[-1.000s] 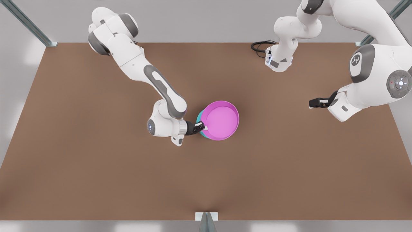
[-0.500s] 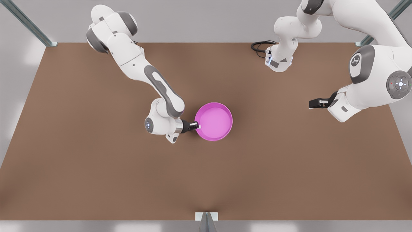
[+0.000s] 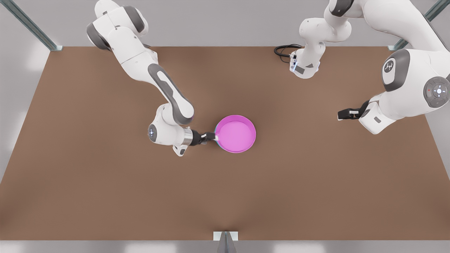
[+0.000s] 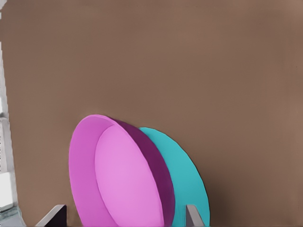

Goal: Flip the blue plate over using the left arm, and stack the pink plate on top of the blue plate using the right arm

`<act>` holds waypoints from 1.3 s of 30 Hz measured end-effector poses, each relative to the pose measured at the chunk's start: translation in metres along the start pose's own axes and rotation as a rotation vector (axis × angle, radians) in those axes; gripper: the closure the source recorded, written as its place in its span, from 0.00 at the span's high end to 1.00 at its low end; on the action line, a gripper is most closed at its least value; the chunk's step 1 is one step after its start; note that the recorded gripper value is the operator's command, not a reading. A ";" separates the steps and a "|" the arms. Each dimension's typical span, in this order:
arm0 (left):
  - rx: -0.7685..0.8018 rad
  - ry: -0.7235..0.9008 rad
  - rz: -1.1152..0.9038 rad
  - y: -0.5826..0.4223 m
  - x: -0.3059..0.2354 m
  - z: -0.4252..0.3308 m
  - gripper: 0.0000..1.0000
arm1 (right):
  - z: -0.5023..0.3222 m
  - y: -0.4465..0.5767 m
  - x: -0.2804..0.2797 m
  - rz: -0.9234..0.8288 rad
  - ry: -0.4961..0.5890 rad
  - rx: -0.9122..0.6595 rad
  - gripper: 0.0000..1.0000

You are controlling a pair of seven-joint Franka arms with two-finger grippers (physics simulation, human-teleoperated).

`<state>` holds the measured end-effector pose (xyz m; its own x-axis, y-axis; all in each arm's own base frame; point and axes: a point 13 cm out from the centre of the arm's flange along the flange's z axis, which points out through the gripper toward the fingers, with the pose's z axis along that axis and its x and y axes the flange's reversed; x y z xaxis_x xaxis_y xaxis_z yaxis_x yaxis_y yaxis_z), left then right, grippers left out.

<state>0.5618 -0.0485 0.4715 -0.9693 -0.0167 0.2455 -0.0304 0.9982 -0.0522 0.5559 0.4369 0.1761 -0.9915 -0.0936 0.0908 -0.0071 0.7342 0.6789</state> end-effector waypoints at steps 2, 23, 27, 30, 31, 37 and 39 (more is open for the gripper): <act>0.000 0.000 -0.003 0.000 0.000 0.000 1.00 | -0.068 -0.027 -0.029 -0.004 -0.083 0.059 1.00; 0.004 -0.048 0.014 -0.008 0.032 -0.041 1.00 | -0.524 -0.102 0.087 0.073 0.172 0.768 1.00; 0.003 -0.038 0.009 -0.006 0.034 -0.040 1.00 | -0.505 -0.125 0.084 0.139 0.255 0.778 1.00; 0.003 -0.034 0.006 -0.005 0.035 -0.040 1.00 | -0.503 -0.128 0.091 0.172 0.286 0.779 1.00; 0.003 -0.033 0.006 -0.004 0.035 -0.040 1.00 | -0.504 -0.126 0.092 0.176 0.288 0.781 1.00; 0.001 -0.030 0.003 -0.004 0.036 -0.039 1.00 | -0.505 -0.128 0.095 0.206 0.291 0.789 1.00; 0.001 -0.030 0.002 -0.004 0.036 -0.039 1.00 | -0.504 -0.128 0.094 0.208 0.286 0.790 1.00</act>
<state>0.5370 -0.0510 0.5186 -0.9762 -0.0166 0.2164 -0.0288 0.9982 -0.0534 0.5296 -0.0048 0.4650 -0.9124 0.0068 0.4092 -0.0229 0.9974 -0.0677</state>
